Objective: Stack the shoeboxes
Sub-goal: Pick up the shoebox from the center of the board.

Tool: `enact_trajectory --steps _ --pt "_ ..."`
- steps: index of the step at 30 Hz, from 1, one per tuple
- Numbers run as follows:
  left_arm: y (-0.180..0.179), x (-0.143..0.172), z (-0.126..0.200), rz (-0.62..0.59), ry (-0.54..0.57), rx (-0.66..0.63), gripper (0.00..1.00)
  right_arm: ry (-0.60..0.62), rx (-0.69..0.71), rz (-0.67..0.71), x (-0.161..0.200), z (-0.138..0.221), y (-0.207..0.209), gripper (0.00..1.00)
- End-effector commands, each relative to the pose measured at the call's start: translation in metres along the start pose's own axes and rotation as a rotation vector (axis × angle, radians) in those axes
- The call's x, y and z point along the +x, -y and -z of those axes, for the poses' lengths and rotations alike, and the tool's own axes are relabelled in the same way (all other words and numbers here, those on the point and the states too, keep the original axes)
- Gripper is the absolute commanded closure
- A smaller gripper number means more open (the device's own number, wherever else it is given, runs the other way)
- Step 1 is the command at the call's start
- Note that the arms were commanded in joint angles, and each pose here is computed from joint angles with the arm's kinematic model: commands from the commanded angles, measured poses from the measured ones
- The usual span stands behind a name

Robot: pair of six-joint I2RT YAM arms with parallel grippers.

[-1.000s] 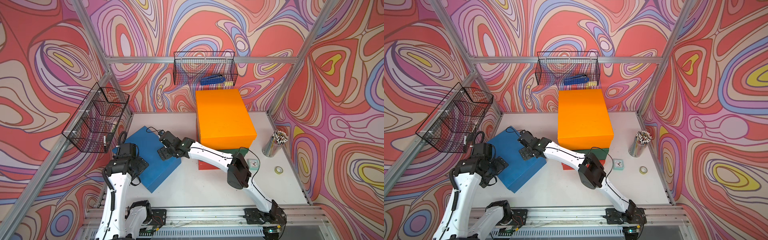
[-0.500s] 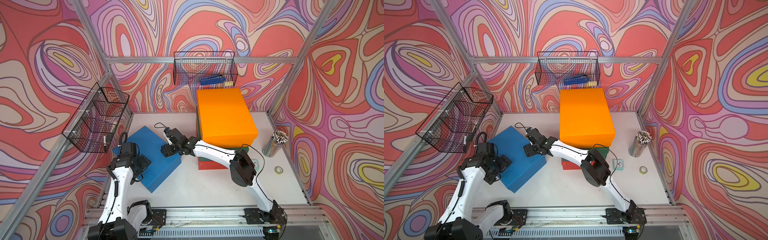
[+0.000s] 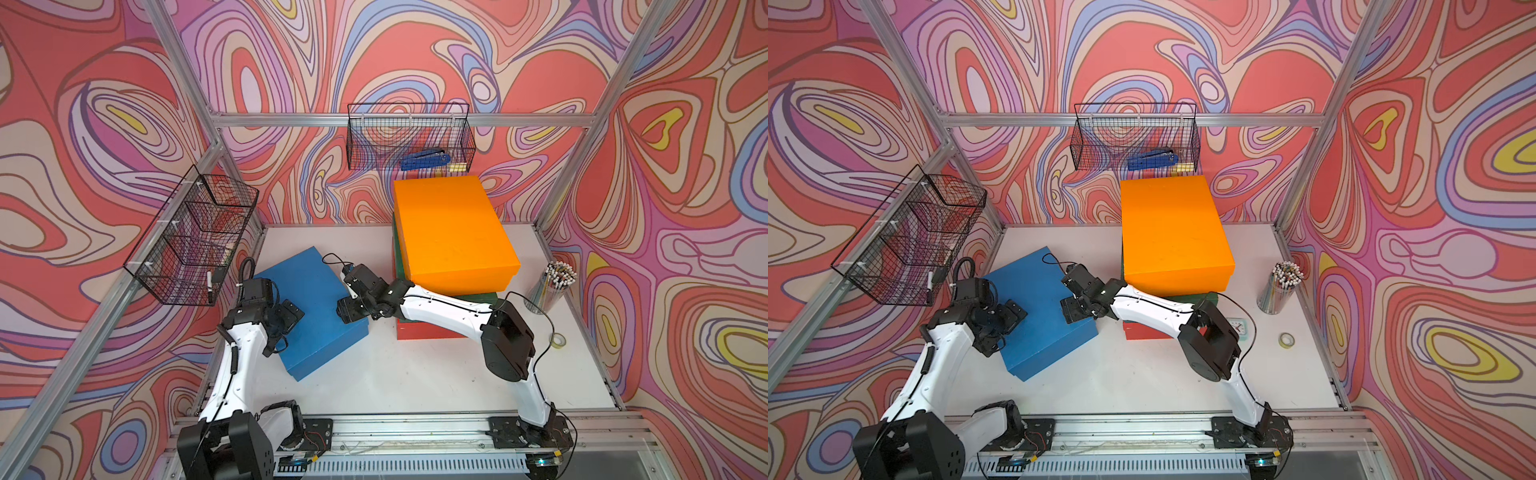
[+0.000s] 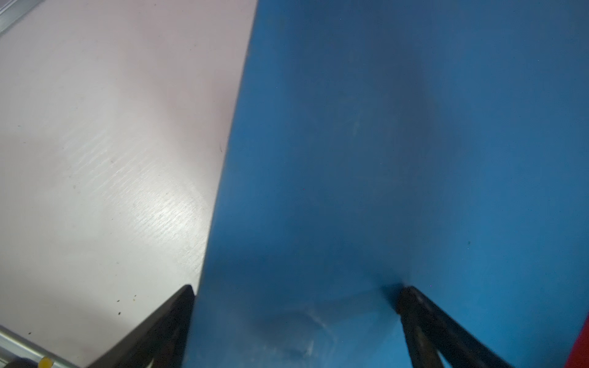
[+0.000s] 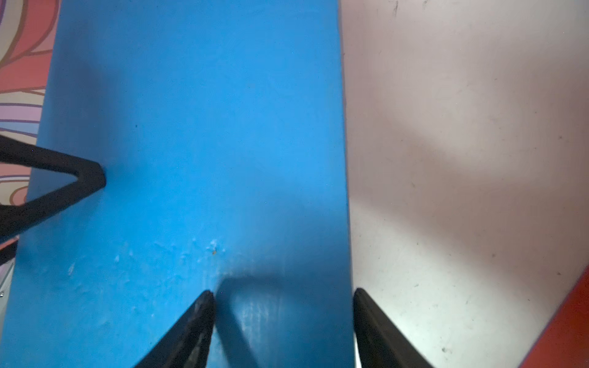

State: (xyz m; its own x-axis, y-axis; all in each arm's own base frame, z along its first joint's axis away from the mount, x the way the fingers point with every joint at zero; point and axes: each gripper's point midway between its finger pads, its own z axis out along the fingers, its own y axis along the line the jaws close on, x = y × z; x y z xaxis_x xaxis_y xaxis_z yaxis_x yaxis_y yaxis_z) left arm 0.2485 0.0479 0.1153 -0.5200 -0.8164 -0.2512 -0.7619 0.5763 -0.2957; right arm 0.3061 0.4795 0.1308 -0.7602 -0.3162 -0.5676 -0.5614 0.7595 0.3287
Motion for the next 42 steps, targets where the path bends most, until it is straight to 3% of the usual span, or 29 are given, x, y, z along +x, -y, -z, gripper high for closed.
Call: enact_trajectory --steps 1,7,14,16,22,28,37,42 --pt "0.022 -0.012 -0.008 -0.001 0.011 0.07 0.01 -0.133 -0.123 0.004 0.047 -0.007 -0.048 0.29" --pt "0.027 -0.037 -0.002 -0.024 0.087 0.028 0.01 -0.105 -0.078 -0.006 0.034 -0.021 -0.047 0.19" --pt "0.033 -0.051 -0.016 -0.016 0.096 0.024 0.07 -0.113 -0.043 -0.03 0.032 -0.053 -0.044 0.11" --pt "0.041 -0.051 -0.023 -0.017 0.082 0.062 0.09 -0.119 -0.047 -0.046 0.035 -0.064 -0.043 0.02" --pt "0.052 -0.049 -0.034 -0.032 0.049 0.114 0.12 -0.126 -0.112 -0.076 0.046 -0.083 -0.048 0.02" --pt "0.062 -0.039 -0.038 -0.028 0.009 0.195 0.17 -0.131 -0.27 -0.095 0.045 -0.082 -0.075 0.1" --pt "0.075 -0.023 -0.024 0.009 -0.036 0.313 0.21 -0.12 -0.446 -0.074 0.02 -0.034 -0.126 0.33" --pt "0.084 -0.02 -0.001 0.035 -0.03 0.392 0.21 -0.132 -0.479 -0.053 0.015 -0.012 -0.146 0.38"
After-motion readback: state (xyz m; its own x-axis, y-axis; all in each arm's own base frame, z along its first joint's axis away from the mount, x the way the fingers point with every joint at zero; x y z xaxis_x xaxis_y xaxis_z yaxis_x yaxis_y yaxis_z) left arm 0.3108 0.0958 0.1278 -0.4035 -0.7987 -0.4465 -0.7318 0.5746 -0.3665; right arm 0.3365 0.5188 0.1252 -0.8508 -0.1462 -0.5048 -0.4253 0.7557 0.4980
